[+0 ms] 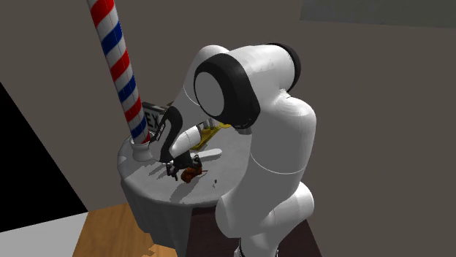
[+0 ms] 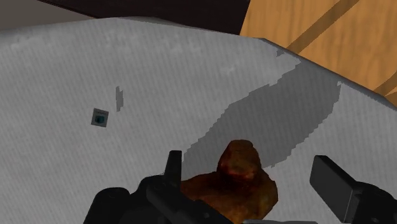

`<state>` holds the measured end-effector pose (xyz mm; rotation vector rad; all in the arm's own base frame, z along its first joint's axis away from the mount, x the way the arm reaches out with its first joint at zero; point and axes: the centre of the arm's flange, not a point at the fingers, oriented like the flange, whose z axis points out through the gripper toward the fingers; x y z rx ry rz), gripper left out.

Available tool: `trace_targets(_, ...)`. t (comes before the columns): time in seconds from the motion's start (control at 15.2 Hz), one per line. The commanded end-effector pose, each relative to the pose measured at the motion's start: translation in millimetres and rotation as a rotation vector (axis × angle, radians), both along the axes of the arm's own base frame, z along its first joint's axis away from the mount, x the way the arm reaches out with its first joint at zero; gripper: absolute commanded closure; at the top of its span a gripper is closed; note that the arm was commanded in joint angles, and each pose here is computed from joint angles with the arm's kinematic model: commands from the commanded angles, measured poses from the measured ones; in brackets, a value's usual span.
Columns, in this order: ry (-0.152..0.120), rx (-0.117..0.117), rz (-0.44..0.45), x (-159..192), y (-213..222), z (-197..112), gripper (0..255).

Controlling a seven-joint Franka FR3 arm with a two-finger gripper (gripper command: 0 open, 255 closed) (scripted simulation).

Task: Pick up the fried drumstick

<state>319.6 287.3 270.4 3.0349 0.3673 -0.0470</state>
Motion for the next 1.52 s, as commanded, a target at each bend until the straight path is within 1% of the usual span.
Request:
trace_targets(0.0, 0.0, 0.0, 0.0, 0, 0, -2, 255)
trace_targets(0.59, 0.0, 0.0, 0.0, -1, 0, -3, 255)
trace_targets(1.45, 0.0, 0.0, 0.0, -1, 0, 65, 255)
